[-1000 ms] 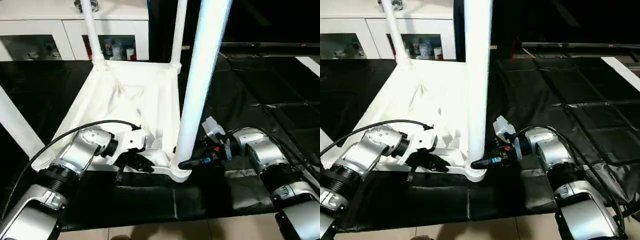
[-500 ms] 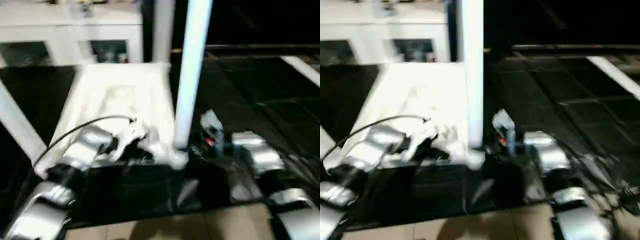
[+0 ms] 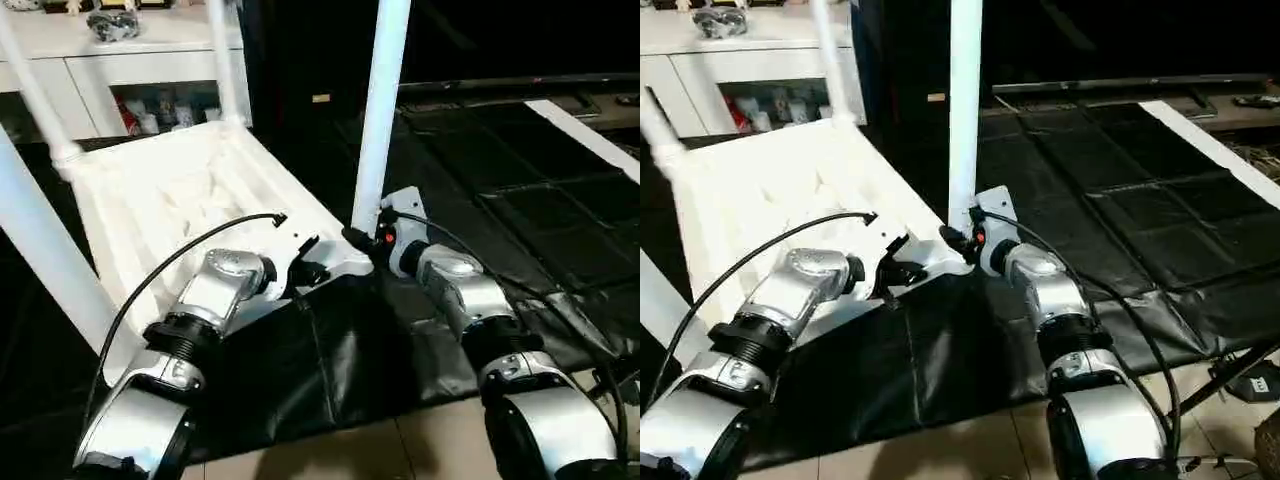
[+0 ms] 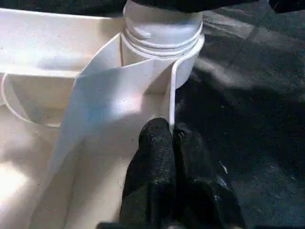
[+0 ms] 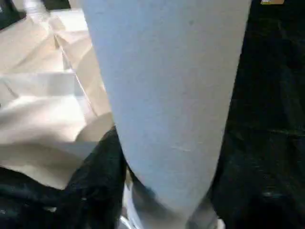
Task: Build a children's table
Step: Rotate leg to tighten
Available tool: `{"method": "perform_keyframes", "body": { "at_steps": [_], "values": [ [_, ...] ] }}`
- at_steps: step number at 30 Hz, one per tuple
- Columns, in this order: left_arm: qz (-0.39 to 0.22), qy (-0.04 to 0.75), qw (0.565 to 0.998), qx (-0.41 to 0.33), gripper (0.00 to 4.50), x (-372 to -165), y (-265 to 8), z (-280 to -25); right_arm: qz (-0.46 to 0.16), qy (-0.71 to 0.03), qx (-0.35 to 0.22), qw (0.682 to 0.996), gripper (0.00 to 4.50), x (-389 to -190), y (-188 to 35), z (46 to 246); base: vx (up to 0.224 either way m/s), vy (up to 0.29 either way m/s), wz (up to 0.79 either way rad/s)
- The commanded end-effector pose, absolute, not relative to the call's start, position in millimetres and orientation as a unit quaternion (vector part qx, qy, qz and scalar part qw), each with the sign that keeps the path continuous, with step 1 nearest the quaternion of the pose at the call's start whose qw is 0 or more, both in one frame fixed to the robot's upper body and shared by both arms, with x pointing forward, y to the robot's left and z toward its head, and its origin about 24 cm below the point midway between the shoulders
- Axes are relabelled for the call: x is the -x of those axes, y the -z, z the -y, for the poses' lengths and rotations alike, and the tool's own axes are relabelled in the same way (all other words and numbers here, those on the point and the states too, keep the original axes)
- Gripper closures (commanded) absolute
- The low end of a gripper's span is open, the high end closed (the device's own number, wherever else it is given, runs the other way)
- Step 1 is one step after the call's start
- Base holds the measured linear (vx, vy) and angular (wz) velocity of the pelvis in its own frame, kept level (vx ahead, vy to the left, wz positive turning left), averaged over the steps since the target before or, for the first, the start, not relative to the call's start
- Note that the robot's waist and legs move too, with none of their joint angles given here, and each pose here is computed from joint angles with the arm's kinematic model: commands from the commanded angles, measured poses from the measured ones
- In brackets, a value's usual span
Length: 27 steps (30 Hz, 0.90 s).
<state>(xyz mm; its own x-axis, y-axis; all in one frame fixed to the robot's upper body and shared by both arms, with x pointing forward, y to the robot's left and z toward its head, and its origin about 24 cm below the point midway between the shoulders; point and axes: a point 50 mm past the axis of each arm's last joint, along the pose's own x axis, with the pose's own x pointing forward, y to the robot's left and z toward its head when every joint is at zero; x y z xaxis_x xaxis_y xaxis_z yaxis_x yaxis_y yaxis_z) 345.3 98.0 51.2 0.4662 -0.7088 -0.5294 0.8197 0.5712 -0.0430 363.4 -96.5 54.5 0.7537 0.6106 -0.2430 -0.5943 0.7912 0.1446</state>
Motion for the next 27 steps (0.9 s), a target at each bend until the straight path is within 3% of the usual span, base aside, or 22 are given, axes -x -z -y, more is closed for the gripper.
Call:
{"method": "perform_keyframes", "body": {
  "at_steps": [1,9,11,15,19,21,22,23,27],
  "values": [
    [-0.232,0.481,0.838,-0.109,4.50,-342,-56,-77,-0.161,-0.403,-0.057,0.899,1.75,-348.9,-45,56.7,0.000,0.000,0.00],
    [-0.223,0.513,0.819,-0.126,4.50,-339,-58,-92,-0.144,-0.440,-0.044,0.886,0.90,-345.0,-44,71.1,0.000,0.000,0.00],
    [-0.223,0.527,0.808,-0.137,4.50,-338,-58,-100,-0.142,-0.461,-0.030,0.876,0.90,-343.2,-44,82.0,0.000,0.000,0.00],
    [-0.226,0.557,0.784,-0.157,4.50,-334,-59,-110,-0.137,-0.497,-0.015,0.856,0.45,-340.6,-47,99.0,0.000,0.000,0.00],
    [-0.222,0.630,0.722,-0.181,4.50,-322,-61,-122,-0.129,-0.572,-0.003,0.810,0.18,-333.6,-58,122.1,0.000,0.000,0.00],
    [-0.224,0.636,0.716,-0.180,4.50,-321,-61,-123,-0.128,-0.581,-0.003,0.804,0.08,-333.0,-59,124.5,0.000,0.000,0.00],
    [-0.225,0.652,0.700,-0.187,4.50,-319,-62,-125,-0.130,-0.610,0.004,0.781,0.03,-329.7,-63,130.4,0.000,0.000,0.00],
    [-0.225,0.652,0.700,-0.187,4.50,-319,-62,-125,-0.130,-0.610,0.004,0.781,0.03,-329.7,-63,130.4,0.000,0.000,0.00],
    [-0.226,0.688,0.660,-0.200,4.50,-312,-61,-127,-0.143,-0.670,0.018,0.729,0.03,-321.1,-68,140.1,0.000,0.000,0.00]
  ]
}}
